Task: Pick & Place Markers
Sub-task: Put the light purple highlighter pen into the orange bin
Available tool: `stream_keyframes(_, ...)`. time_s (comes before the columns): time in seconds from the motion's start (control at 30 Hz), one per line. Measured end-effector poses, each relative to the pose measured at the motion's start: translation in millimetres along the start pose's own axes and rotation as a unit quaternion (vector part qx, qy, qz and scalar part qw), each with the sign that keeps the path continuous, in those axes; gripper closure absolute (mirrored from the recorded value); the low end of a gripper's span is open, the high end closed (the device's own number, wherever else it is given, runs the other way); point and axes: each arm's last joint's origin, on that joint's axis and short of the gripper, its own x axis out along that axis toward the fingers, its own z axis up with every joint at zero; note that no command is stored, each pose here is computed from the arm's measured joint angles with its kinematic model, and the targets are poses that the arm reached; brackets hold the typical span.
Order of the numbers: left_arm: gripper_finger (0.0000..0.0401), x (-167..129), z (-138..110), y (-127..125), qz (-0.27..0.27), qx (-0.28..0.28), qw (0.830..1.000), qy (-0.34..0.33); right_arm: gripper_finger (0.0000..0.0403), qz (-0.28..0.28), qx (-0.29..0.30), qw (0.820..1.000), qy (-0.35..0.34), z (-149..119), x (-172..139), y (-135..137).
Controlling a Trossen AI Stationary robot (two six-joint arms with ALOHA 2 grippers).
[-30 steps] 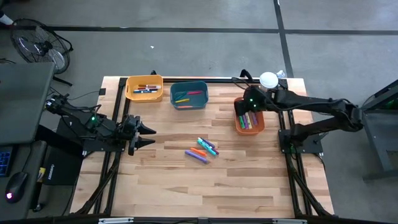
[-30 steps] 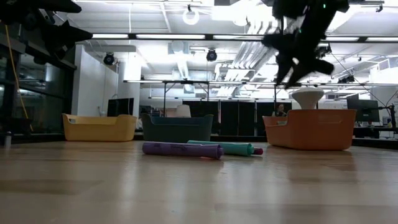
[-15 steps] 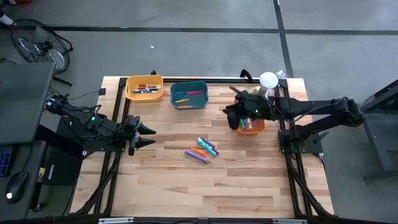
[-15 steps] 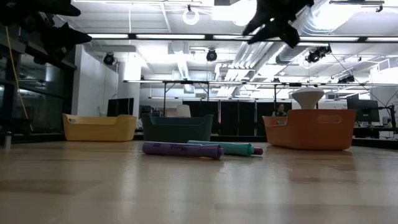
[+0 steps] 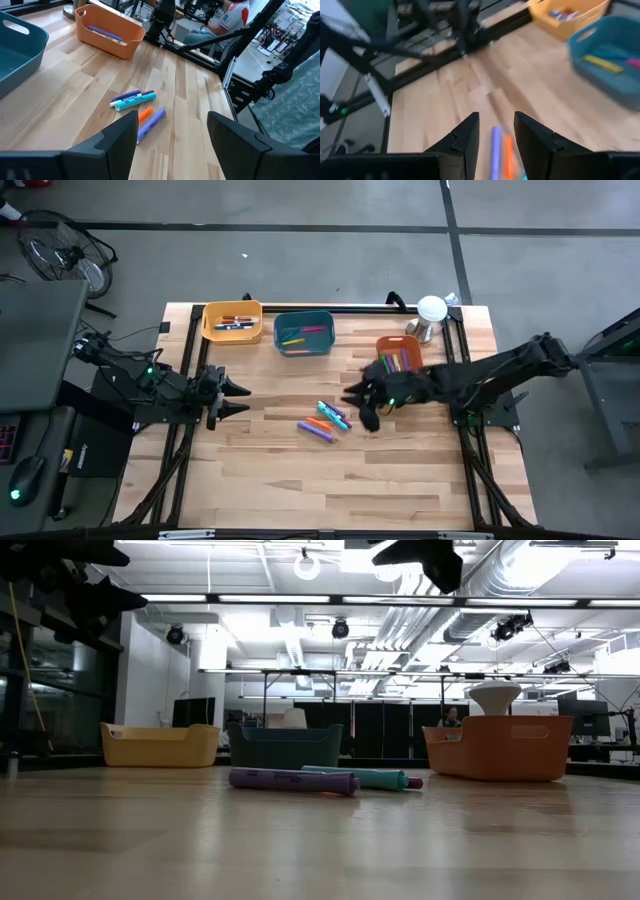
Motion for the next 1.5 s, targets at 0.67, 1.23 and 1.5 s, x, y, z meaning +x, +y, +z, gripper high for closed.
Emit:
stream_keyframes(0.67, 0.0169, 0.0, -1.1, -0.5, -0.013, -0.002, 1.000, 0.013, 0.0291, 0.049, -0.026, 0.993, 0.104, -47.9, 101.6, 38.9)
stream_keyframes(1.23, 0.0169, 0.1, -4.1, 1.3, -0.004, 0.001, 1.000, 0.027, 0.0265, -0.020, -0.111, 0.953, 0.281, -42.2, 158.0, 66.9)
stream_keyframes(1.5, 0.0169, 0.1, -4.9, 1.8, -0.002, 0.003, 1.000, 0.031, 0.0194, -0.046, -0.112, 0.943, 0.309, -56.6, 167.0, 59.7)
